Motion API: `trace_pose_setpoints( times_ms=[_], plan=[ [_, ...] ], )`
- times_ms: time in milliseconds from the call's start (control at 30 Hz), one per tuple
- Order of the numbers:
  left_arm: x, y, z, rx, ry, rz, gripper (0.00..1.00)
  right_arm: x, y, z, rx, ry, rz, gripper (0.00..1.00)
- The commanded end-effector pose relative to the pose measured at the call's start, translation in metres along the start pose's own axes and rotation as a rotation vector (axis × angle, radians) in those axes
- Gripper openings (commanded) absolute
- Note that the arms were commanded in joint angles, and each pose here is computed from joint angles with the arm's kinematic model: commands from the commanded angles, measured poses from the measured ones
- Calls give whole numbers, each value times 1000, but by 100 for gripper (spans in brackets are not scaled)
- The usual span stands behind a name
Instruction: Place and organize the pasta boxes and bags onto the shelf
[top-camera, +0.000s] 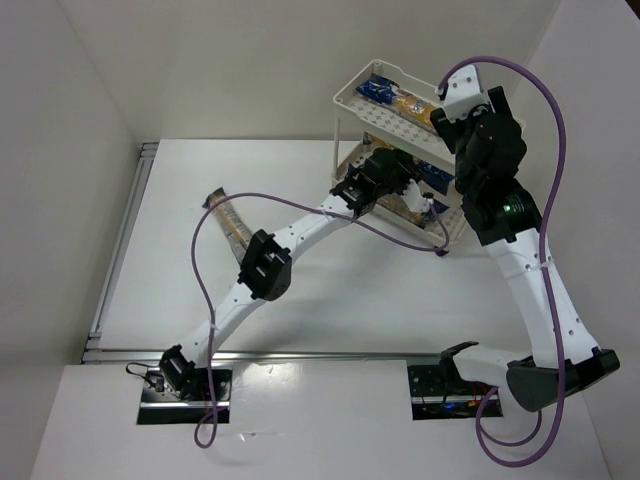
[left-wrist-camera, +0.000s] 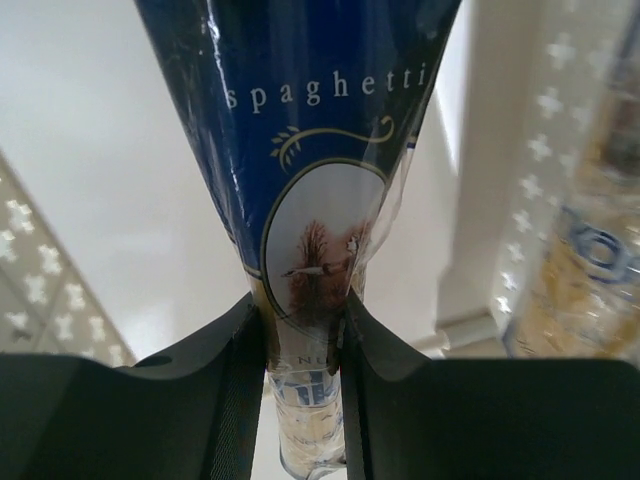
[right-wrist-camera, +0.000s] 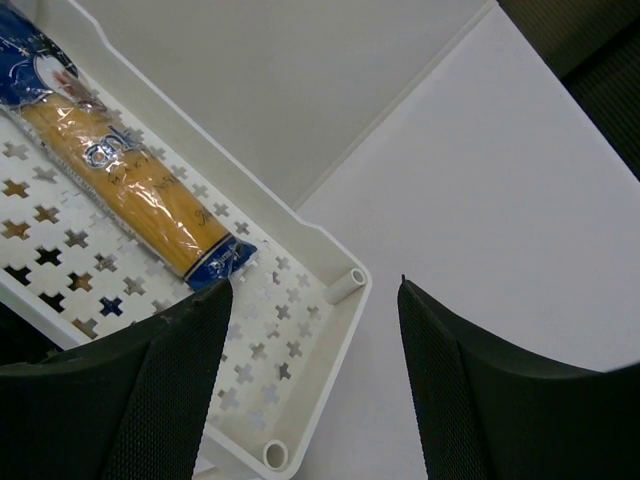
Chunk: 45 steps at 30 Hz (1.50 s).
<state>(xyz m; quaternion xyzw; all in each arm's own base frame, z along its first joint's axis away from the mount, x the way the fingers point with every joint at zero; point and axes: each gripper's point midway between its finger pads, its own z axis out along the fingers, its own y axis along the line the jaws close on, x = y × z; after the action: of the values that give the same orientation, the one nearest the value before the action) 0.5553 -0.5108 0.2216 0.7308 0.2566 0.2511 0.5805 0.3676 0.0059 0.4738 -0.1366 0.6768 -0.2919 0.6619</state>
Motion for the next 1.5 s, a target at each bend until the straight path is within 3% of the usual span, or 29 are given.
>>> trace_pose_setpoints(
  times_ms=[0, 67, 100, 133, 267, 400, 433, 533, 567, 767, 800, 833, 867, 900, 967, 1200, 1233, 1300, 1433, 1467],
  plan=[
    [3, 96, -32, -198, 11, -17, 32, -10, -6, -2, 24, -41, 27, 73],
    [-8, 87, -35, -163, -18, -49, 34, -10, -7, -2, 25, -41, 18, 73],
    [-9, 104, -49, -178, -28, -48, 34, -10, -7, -2, 25, -41, 18, 73],
    [-11, 73, -43, -112, -32, -50, 34, -8, -4, -1, 20, -35, 13, 73],
    [-10, 67, -50, -85, -24, -50, 38, -10, -4, 0, 17, -47, 17, 74],
    [-6, 70, -50, -94, -2, -65, 60, -12, -3, 1, 17, -47, 17, 74],
    [-5, 78, -52, -114, -3, -82, 70, -14, -6, 1, 22, -53, 22, 74],
    [-3, 82, -47, -134, 2, -159, 81, -15, -5, 1, 15, -59, 22, 74],
    [0, 101, -54, -177, 13, -173, 84, -15, -5, 1, 15, -59, 13, 74],
    [-9, 98, -72, -132, -10, -227, 86, -12, -2, 2, 10, -52, 7, 74],
    [-8, 120, -93, -164, -10, -211, 86, -14, -5, -1, 14, -58, 12, 75],
    [-17, 115, -99, -152, -28, -190, 86, -15, -4, -1, 6, -64, 11, 75],
    [-22, 71, -97, -73, -34, -155, 86, -16, -2, -1, -1, -70, 11, 77],
    [-21, 85, -117, -92, -34, -146, 86, -19, -6, -2, 4, -78, 17, 77],
    [-33, 69, -128, -31, -43, -155, 86, -21, -2, 0, -11, -81, 25, 77],
    [-39, 81, -188, 24, 8, -418, 86, -47, 9, 7, -98, -135, 111, 78],
    [-36, 78, -197, 36, 34, -508, 86, -52, 12, 4, -111, -143, 113, 78],
    [-30, 74, -227, 58, 83, -601, 86, -62, 37, 8, -165, -156, 107, 80],
    [25, 71, -288, -15, 247, -890, 89, -98, 95, 10, -320, -190, 147, 81],
    [46, 83, -317, -108, 303, -1034, 90, -102, 110, 10, -355, -181, 152, 81]
  ],
)
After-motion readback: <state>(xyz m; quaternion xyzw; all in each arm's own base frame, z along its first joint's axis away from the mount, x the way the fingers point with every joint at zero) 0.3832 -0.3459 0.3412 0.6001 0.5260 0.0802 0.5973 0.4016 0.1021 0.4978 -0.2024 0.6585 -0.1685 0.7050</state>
